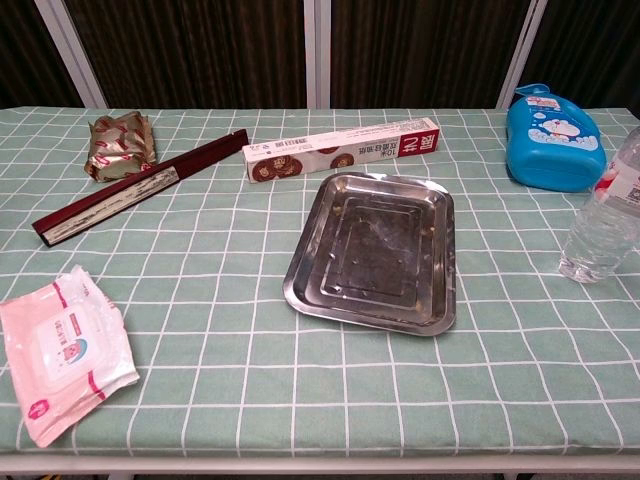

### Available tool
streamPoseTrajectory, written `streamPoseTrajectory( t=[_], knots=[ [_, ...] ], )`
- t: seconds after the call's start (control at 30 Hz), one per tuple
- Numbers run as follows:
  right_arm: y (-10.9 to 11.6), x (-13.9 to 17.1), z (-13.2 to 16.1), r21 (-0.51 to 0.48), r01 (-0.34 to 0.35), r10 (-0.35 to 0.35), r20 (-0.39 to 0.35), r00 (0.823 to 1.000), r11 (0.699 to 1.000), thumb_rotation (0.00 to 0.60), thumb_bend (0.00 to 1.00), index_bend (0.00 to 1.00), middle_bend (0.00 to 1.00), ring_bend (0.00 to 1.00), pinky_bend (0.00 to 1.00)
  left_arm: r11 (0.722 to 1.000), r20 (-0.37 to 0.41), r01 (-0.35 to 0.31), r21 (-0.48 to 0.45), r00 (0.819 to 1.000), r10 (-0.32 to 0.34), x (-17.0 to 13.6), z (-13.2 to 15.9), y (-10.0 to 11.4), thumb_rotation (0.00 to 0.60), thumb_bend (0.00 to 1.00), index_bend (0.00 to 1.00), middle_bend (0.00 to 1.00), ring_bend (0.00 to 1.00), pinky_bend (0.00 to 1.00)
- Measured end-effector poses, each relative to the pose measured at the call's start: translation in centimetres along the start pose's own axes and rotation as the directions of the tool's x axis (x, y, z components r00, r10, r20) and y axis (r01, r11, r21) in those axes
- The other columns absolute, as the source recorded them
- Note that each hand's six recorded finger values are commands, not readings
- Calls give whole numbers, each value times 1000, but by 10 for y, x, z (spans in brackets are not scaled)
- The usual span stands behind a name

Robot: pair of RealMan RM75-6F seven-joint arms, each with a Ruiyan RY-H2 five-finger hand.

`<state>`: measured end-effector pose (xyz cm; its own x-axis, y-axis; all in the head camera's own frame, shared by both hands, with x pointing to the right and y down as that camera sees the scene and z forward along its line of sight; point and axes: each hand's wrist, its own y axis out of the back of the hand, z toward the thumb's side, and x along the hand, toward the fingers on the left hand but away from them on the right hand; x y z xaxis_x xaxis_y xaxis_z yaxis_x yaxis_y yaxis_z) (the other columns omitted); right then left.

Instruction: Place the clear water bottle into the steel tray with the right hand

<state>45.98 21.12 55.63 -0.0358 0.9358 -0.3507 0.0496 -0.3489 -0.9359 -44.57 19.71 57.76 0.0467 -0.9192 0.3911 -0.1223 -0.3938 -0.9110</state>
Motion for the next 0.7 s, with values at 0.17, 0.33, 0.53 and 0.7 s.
streamPoseTrajectory(
  t=[0.17,0.33,0.53,0.7],
  knots=[
    [-7,0,3,-15,-25,25,1,1000,1000,600,48,70,182,0,0,1000,6,-2,-19,1000,2,-2,1,-1,600,137,236,235,97,190],
    [-8,1,3,-63,-16,17,10,1000,998,600,48,70,192,3,0,1000,18,-2,-22,1000,2,-6,4,1,600,137,236,235,97,190],
    [-8,2,-1,-186,23,-14,45,999,982,600,44,103,219,57,51,1000,25,-3,-29,1000,4,-6,5,3,600,138,236,235,97,190],
    [-16,0,-4,-426,24,2,61,998,904,600,40,125,251,86,83,999,34,-2,-40,999,4,-6,7,0,600,137,236,235,97,190]
  ],
)
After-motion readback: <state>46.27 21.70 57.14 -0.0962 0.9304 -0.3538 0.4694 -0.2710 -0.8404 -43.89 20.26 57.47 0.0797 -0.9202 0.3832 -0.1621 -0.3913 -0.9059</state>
